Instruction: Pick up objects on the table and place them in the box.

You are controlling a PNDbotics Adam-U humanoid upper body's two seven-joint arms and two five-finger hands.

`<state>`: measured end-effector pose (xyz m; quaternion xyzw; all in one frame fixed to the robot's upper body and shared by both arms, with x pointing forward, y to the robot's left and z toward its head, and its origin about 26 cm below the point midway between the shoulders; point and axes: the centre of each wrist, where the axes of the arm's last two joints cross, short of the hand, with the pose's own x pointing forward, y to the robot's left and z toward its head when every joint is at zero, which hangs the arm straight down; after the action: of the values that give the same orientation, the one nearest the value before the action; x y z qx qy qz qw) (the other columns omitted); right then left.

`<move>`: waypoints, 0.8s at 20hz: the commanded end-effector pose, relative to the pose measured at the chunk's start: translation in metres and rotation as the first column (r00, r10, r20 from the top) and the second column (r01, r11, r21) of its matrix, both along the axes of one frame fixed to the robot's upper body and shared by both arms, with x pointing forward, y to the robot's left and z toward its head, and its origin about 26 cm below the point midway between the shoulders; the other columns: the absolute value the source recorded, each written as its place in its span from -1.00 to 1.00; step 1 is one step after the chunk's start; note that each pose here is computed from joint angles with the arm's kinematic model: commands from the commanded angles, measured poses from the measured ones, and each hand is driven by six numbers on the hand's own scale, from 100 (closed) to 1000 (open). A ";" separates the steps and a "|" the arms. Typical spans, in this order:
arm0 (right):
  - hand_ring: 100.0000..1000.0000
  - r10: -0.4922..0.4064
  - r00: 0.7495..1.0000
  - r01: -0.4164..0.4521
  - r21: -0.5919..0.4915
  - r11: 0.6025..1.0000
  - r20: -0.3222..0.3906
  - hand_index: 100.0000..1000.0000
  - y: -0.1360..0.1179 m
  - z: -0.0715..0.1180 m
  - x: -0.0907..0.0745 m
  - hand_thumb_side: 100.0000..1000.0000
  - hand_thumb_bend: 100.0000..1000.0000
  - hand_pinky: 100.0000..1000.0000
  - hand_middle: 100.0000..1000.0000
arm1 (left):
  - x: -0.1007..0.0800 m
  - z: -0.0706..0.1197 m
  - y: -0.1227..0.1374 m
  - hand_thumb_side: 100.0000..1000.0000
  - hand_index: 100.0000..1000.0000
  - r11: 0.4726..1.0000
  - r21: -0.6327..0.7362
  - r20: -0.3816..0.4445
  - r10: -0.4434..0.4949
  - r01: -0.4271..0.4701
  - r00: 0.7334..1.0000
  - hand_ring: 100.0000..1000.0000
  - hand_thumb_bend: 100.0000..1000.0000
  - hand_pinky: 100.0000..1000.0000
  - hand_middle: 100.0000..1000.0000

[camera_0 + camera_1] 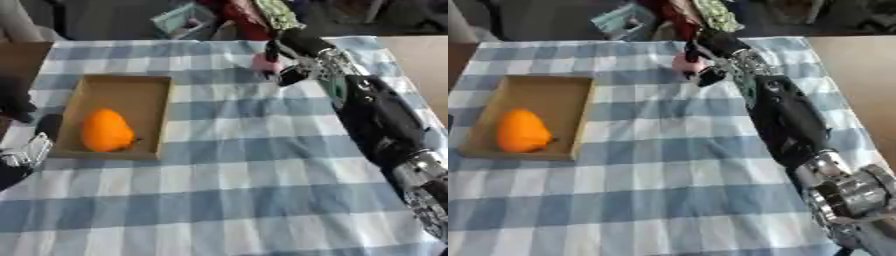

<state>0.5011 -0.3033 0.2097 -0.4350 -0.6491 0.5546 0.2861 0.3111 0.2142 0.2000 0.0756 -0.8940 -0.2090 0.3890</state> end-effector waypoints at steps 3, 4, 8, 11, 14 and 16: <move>0.12 0.102 0.985 -0.110 0.054 0.992 0.140 -0.23 0.026 0.045 0.001 -1.00 -1.00 0.37 -0.30 | -0.001 0.007 0.005 -1.00 0.28 1.000 0.018 0.026 0.012 -0.012 1.000 -0.01 -0.28 -0.10 -0.07; 0.12 0.119 0.982 -0.129 0.063 0.990 0.146 -0.23 0.032 0.050 0.001 -1.00 -1.00 0.37 -0.30 | -0.001 0.007 0.005 -1.00 0.28 1.000 0.018 0.025 0.012 -0.013 1.000 -0.01 -0.28 -0.10 -0.07; 0.12 0.188 0.971 -0.202 0.085 0.976 0.145 -0.22 0.061 0.060 0.003 -1.00 -1.00 0.37 -0.29 | -0.001 0.006 0.005 -1.00 0.28 1.000 0.020 0.021 0.007 -0.007 1.000 -0.01 -0.28 -0.10 -0.07; 0.12 0.237 0.964 -0.249 0.093 0.964 0.124 -0.21 0.086 0.059 0.005 -1.00 -1.00 0.38 -0.28 | -0.001 0.006 0.004 -1.00 0.28 1.000 0.021 0.019 -0.001 0.001 1.000 -0.01 -0.28 -0.10 -0.07; 0.13 0.281 0.954 -0.291 0.093 0.952 0.103 -0.20 0.109 0.056 0.005 -1.00 -1.00 0.38 -0.27 | -0.001 0.006 0.002 -1.00 0.28 1.000 0.022 0.020 -0.010 0.009 1.000 -0.01 -0.28 -0.10 -0.07; 0.13 0.314 0.946 -0.321 0.090 0.943 0.086 -0.19 0.124 0.051 0.005 -1.00 -1.00 0.38 -0.26 | -0.001 0.006 0.001 -1.00 0.28 1.000 0.022 0.019 -0.016 0.015 1.000 -0.01 -0.27 -0.10 -0.07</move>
<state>0.5070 -0.1888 0.2443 -0.3284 -0.7415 0.5453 0.2120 0.3118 0.2138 0.1987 0.0733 -0.8925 -0.2132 0.3906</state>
